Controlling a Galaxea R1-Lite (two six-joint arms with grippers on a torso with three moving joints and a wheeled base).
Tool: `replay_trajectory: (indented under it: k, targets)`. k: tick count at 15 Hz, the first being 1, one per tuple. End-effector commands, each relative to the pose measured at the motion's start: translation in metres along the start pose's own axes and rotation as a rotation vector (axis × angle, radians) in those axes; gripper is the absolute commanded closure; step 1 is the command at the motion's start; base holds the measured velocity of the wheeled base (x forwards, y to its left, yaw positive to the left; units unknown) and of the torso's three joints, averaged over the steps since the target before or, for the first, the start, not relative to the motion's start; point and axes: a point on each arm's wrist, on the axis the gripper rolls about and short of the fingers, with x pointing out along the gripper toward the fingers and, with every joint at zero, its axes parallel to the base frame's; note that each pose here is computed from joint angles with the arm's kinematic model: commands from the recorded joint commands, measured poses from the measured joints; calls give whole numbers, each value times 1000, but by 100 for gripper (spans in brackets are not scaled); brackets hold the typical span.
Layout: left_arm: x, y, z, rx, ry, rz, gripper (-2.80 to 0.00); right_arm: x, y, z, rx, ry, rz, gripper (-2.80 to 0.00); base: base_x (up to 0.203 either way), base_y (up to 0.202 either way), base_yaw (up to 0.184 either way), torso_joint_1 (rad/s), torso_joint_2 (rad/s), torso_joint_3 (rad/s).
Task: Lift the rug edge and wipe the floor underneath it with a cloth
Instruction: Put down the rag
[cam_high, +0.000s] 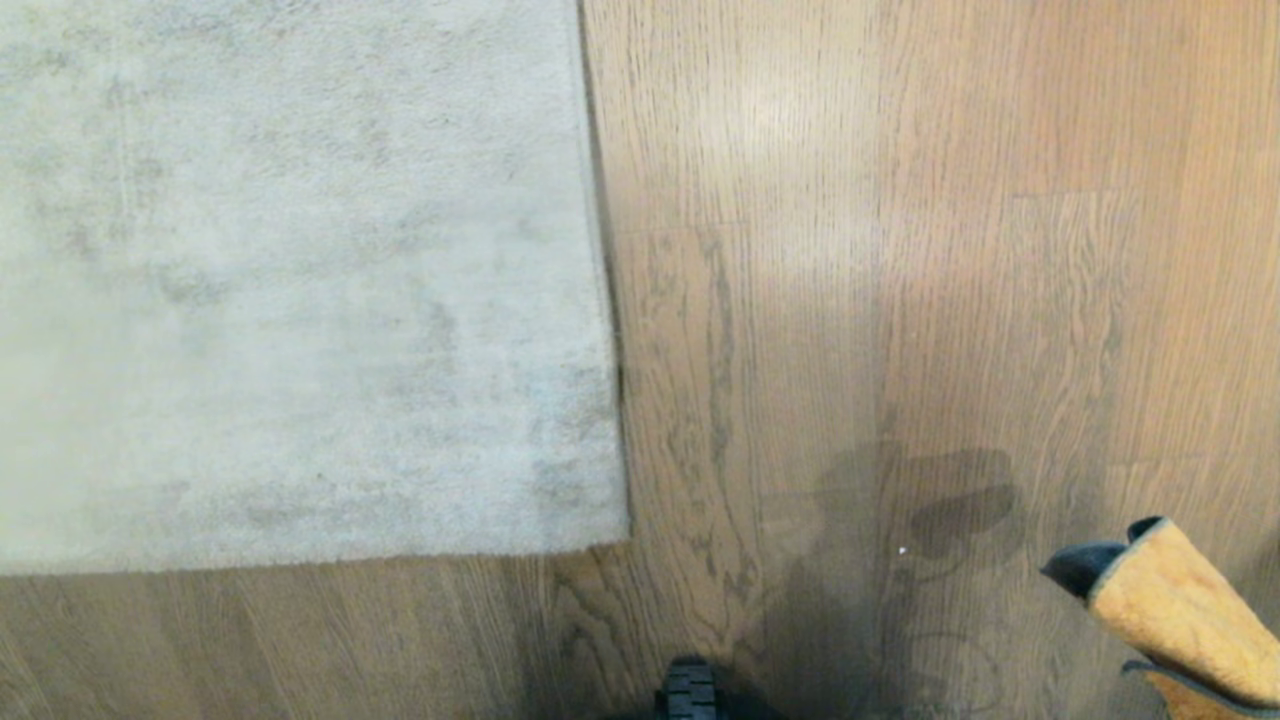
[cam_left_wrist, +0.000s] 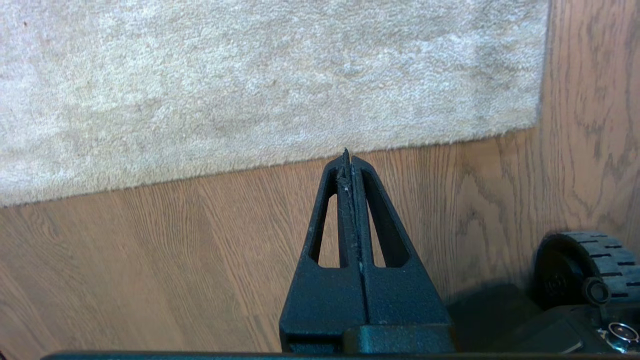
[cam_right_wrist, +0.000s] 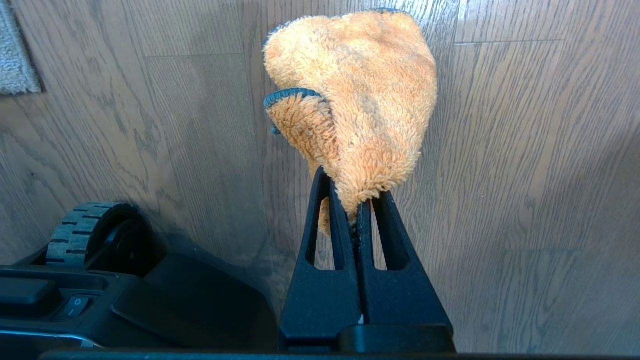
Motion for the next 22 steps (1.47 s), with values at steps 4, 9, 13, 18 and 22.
replay_trajectory:
  k: [4,9,13,18,22]
  targets:
    - [0,0,0,-10,-8,3,0,0,0,0,-1,1,1,0,0,0,0,0,0,0]
    - [0,0,0,-8,-7,2,0,0,0,0,-1,1,1,0,0,0,0,0,0,0]
    - [0,0,0,-11,-7,3,0,0,0,0,-1,1,1,0,0,0,0,0,0,0]
    - [0,0,0,-8,-7,2,0,0,0,0,-1,1,1,0,0,0,0,0,0,0]
    - [0,0,0,-8,-7,5,0,0,0,0,-1,1,1,0,0,0,0,0,0,0]
